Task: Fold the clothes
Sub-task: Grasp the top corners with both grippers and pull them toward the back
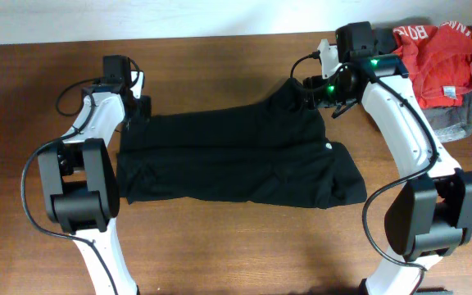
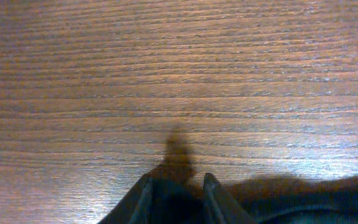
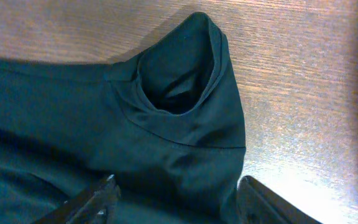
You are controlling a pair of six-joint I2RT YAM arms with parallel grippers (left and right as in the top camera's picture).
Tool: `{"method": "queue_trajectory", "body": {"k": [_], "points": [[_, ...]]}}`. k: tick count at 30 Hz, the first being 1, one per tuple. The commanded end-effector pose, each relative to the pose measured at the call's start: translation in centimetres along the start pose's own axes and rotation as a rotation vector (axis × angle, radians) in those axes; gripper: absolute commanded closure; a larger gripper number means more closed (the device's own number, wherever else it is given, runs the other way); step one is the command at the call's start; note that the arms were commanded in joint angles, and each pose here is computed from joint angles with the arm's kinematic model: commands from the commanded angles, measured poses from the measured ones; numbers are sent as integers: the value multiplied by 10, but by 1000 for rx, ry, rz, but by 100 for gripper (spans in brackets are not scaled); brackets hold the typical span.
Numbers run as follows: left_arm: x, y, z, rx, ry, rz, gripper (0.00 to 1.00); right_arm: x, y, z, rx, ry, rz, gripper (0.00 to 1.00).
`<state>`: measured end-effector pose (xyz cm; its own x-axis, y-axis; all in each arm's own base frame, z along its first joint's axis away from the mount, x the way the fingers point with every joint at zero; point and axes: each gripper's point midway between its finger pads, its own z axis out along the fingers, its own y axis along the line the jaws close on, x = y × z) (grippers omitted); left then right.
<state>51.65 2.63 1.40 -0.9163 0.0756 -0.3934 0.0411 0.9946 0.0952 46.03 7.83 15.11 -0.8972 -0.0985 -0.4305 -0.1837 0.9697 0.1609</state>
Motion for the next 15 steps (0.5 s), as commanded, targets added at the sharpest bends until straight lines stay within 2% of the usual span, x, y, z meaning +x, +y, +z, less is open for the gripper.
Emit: {"method": "queue_trajectory", "body": {"k": [1,2,9,15], "points": [[0,-2,6,11,4,2,93,-8,-1,0,14,-26,-11,45],[-1,-2,6,11,2,1,99,-10,-1,0,14,-33,-12,48],[-10,-1,-7,12,9,-66,99,-26,-6,20,17,-86,9,49],[-19,0,-23,21,20,-92,99,-31,-15,70,14,-87,87,49]]}}
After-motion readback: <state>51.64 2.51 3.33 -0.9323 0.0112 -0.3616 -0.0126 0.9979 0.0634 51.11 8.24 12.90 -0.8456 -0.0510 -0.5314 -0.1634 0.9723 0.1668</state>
